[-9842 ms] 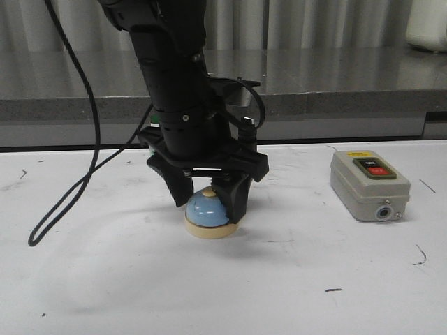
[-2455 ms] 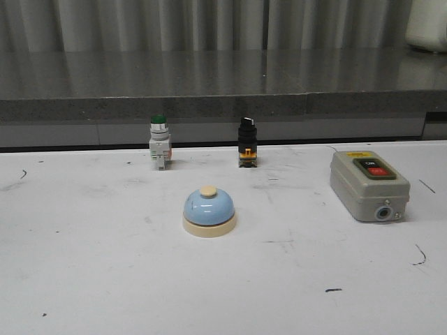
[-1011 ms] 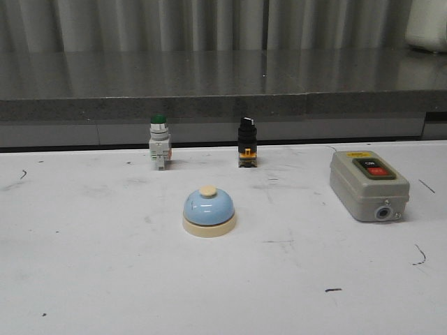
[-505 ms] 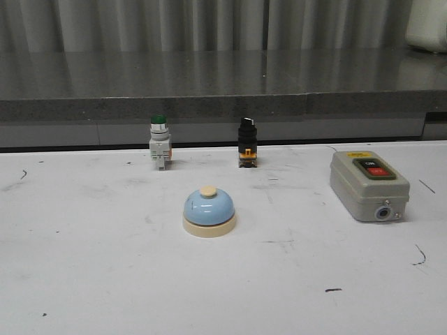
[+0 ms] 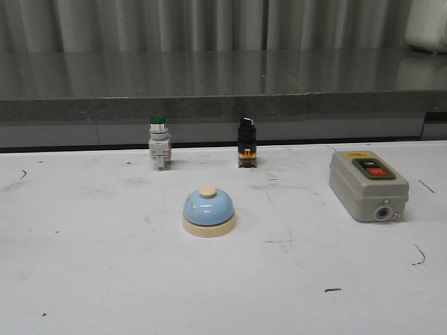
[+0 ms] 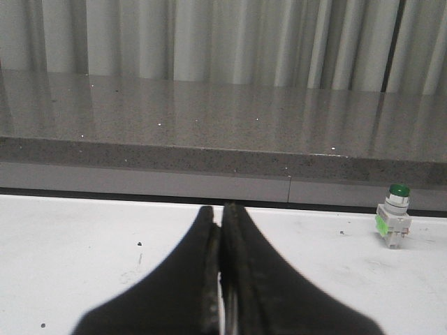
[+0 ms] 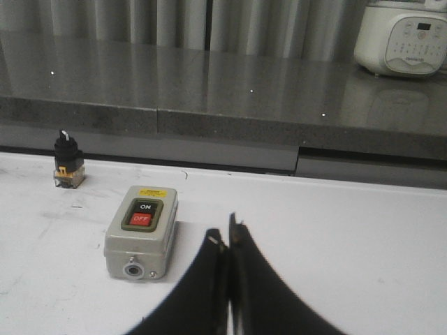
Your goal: Place and press bell with both arms
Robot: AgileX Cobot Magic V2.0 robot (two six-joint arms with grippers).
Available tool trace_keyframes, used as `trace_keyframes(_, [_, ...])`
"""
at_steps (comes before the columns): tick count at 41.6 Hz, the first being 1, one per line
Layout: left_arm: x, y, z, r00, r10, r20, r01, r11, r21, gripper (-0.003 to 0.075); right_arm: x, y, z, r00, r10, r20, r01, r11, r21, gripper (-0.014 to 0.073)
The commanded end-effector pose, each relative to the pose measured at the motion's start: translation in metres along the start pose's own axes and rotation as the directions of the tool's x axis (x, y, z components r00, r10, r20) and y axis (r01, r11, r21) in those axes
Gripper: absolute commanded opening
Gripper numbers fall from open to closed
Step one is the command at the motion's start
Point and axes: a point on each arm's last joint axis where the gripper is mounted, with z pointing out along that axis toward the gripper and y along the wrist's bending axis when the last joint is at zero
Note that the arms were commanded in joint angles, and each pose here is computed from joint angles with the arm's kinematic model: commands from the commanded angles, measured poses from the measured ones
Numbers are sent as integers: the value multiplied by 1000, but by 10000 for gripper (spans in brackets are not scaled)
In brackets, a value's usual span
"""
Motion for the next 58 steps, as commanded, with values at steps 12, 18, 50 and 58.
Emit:
trace_keyframes(12, [0,0,-1,998,-9,69,9,1000,3,-20,-13,-1,-2,991,-1,132,-1,1000,18,-59])
trace_keyframes(18, [0,0,-1,998,-9,69,9,1000,3,-20,-13,-1,-2,991,-1,132,-1,1000,18,-59])
trace_keyframes(50, [0,0,-1,998,-9,69,9,1000,3,-20,-18,-1,-3,980,70,186,-71,997,0,-59])
trace_keyframes(58, [0,0,-1,998,-9,69,9,1000,3,-20,-18,-1,-3,980,70,186,-71,997,0,-59])
